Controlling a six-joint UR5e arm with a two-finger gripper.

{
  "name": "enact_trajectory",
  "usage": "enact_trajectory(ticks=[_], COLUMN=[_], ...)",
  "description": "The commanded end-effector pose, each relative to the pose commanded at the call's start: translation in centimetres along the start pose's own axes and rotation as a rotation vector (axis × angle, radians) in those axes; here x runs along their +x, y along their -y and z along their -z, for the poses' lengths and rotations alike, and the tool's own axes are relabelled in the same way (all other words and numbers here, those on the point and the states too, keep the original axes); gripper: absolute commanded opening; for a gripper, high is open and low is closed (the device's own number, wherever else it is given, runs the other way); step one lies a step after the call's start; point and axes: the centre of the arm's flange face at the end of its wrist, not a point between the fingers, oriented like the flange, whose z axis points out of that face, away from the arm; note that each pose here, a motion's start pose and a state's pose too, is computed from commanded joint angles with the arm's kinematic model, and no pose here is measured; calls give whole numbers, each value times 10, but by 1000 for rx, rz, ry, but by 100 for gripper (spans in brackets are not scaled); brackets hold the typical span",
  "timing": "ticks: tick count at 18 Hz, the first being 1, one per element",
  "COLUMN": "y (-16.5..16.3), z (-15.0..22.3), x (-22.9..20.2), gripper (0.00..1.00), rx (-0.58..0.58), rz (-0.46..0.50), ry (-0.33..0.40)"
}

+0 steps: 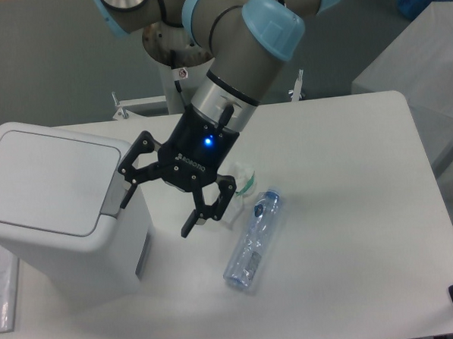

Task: Open the trash can
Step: 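Lower the gripper fingers onto the lid's front edge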

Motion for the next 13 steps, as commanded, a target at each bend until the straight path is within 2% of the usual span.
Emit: enact_trajectory(ticks=[4, 13], y=[-7, -31], z=[-11, -17], x=[3, 11], gripper=[100, 100], rx=[-34, -60], rz=[-1, 12], ry=[18, 7])
